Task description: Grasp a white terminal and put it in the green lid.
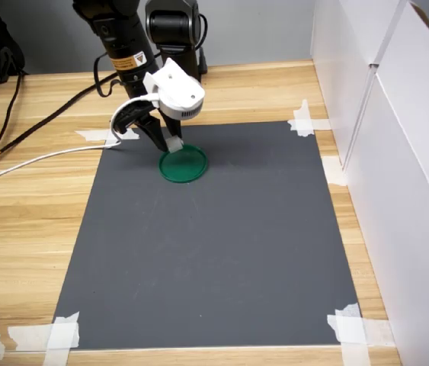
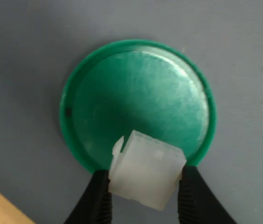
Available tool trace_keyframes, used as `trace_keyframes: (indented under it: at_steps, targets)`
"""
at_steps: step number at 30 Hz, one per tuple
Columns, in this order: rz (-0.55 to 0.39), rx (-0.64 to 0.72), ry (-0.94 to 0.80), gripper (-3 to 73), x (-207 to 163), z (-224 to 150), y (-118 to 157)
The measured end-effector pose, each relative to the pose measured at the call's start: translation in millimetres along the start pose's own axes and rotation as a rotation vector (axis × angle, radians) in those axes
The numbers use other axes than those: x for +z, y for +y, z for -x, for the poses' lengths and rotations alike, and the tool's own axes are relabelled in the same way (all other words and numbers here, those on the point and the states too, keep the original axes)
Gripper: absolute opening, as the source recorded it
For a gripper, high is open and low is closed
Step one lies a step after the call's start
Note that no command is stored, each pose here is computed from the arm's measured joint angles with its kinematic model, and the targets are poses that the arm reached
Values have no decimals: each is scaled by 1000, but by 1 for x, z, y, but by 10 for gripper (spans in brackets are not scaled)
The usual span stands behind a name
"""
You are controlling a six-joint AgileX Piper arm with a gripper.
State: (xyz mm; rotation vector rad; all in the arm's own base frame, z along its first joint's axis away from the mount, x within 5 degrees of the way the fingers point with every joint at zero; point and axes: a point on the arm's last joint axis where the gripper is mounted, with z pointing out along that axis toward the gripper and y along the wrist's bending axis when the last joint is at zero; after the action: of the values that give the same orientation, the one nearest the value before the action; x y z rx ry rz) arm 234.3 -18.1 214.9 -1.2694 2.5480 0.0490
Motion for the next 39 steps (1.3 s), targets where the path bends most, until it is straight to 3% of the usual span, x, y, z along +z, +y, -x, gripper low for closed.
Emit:
trace_keyframes:
  at_steps: [15,21,31,35,39]
  targets:
    - [-2,-4,16,386,0,-1,0]
    - [-5,-1,17,445,0,-2,0]
    - [-79,7,-23,489,-10,1,-2]
    - [-157,26,-118,417,-34,6,6]
    - [-272,70,-273,213,-64,14,15]
